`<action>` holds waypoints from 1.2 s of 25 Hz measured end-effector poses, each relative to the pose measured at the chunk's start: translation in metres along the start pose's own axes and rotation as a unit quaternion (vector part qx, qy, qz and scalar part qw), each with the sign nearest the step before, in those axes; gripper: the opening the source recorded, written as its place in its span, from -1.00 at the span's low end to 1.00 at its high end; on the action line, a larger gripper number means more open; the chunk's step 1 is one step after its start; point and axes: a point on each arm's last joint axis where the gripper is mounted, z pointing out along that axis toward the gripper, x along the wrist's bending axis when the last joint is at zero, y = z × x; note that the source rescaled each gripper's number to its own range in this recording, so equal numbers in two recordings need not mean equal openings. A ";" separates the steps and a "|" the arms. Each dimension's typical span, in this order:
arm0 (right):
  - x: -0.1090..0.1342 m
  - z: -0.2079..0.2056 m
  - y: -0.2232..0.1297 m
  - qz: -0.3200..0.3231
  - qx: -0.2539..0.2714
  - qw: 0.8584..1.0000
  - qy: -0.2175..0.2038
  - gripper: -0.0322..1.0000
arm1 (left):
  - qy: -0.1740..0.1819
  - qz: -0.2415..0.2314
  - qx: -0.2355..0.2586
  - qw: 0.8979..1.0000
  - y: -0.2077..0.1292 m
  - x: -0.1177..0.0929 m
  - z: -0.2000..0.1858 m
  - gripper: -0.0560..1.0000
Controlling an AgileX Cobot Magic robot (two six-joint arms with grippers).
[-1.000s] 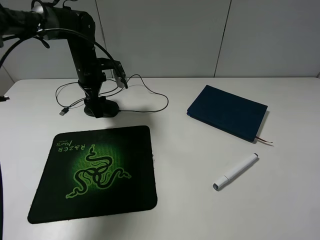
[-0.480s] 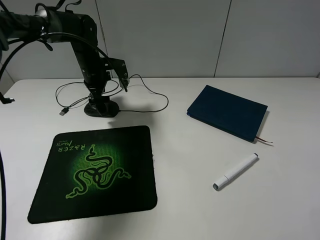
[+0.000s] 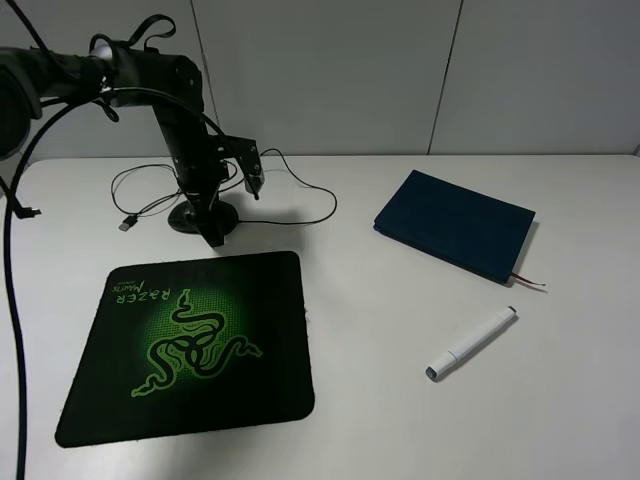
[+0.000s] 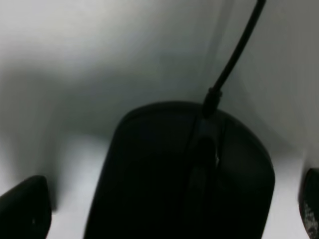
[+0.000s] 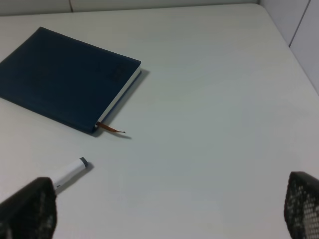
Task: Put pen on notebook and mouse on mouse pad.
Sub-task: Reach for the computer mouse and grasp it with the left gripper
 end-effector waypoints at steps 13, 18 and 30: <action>0.000 0.000 0.000 0.000 0.000 1.000 0.000 1.00 | 0.000 0.006 0.010 1.000 -0.001 0.001 0.001 1.00; 0.000 0.000 0.000 0.000 0.000 1.000 0.000 1.00 | -0.001 0.014 0.023 1.000 -0.004 0.001 0.002 1.00; 0.000 0.000 0.000 0.000 0.000 1.000 0.000 1.00 | -0.001 0.074 0.028 0.997 -0.005 0.001 0.002 -0.89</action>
